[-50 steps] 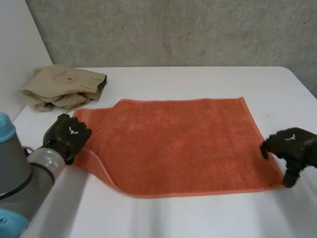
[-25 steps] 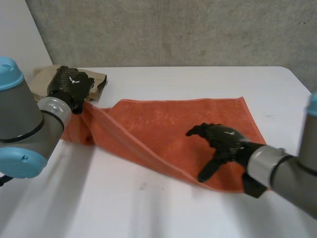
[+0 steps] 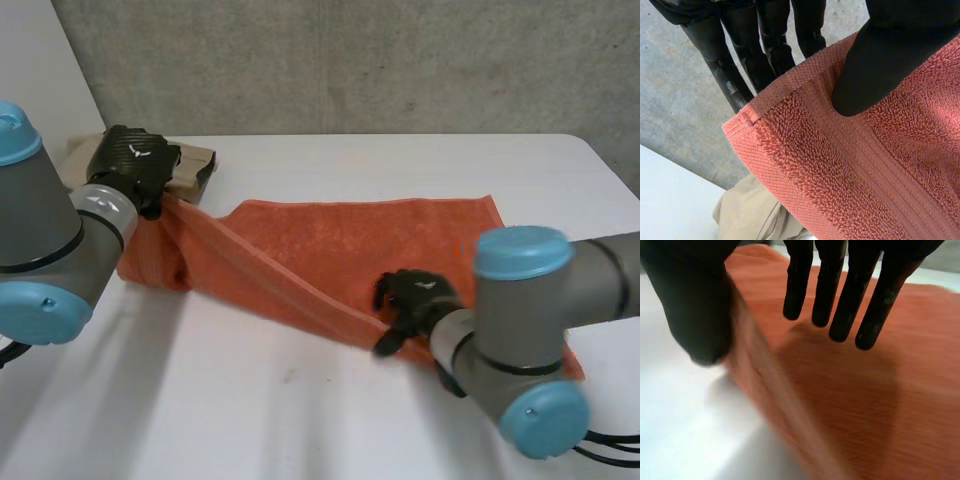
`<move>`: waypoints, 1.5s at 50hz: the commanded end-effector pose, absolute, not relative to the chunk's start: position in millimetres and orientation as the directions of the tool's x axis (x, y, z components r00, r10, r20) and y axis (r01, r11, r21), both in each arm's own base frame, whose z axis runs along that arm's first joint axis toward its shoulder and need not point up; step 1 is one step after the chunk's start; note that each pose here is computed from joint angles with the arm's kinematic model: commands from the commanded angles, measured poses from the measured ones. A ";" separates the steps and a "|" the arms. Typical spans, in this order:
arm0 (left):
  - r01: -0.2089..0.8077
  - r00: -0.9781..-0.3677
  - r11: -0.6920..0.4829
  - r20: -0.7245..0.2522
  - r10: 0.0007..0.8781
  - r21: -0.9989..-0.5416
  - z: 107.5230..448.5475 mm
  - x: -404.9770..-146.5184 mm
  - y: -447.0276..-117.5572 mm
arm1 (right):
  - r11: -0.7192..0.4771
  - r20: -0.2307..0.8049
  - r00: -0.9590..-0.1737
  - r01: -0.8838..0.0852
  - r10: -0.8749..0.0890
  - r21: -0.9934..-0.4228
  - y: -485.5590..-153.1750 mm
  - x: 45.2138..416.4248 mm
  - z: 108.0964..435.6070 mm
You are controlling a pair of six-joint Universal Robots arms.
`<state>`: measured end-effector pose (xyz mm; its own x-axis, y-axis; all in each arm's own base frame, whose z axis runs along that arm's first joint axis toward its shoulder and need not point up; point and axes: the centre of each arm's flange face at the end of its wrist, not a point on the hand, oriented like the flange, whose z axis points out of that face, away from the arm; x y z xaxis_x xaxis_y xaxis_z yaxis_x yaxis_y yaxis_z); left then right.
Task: Fold the laundry.
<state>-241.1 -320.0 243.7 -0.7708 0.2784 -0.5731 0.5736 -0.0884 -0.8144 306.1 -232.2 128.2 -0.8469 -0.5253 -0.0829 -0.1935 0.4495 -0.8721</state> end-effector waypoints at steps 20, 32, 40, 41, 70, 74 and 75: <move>0.586 -0.781 -0.019 -0.571 0.252 -0.810 232.0 -219.0 -328.8 | 0.441 0.198 -0.894 -0.378 -0.401 -0.814 -290.9 150.1 122.3; 0.587 -0.782 -0.011 -0.571 0.249 -0.809 230.8 -216.4 -330.2 | 0.456 0.144 -0.878 -0.370 -0.457 -0.809 -276.9 155.6 128.2; 0.589 -0.784 0.001 -0.571 0.243 -0.808 228.7 -212.7 -332.7 | 0.451 0.126 -0.869 -0.366 -0.478 -0.814 -275.2 157.6 126.4; 0.589 -0.784 0.001 -0.571 0.245 -0.808 228.3 -212.8 -332.4 | 0.447 0.130 -0.871 -0.365 -0.473 -0.817 -276.7 156.6 126.4; 0.885 -0.432 0.181 -0.613 0.661 -0.429 163.5 -177.6 -167.0 | 0.261 0.363 -0.427 -0.867 -0.828 -0.426 -222.9 107.9 202.6; 0.893 -0.406 0.143 -0.630 0.662 -0.426 161.7 -178.7 -167.7 | 0.257 0.407 -0.451 -0.856 -0.794 -0.448 -232.4 105.7 205.7; 0.887 -0.410 0.121 -0.640 0.650 -0.445 162.7 -181.8 -173.6 | 0.257 0.419 -0.459 -0.853 -0.783 -0.454 -235.3 105.4 205.3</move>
<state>-178.6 -172.6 165.9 -0.4579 0.6452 -0.6117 0.8714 0.1894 -0.4525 108.3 -224.5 200.8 -0.4373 -0.8201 0.3692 -0.8626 0.2664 -0.4300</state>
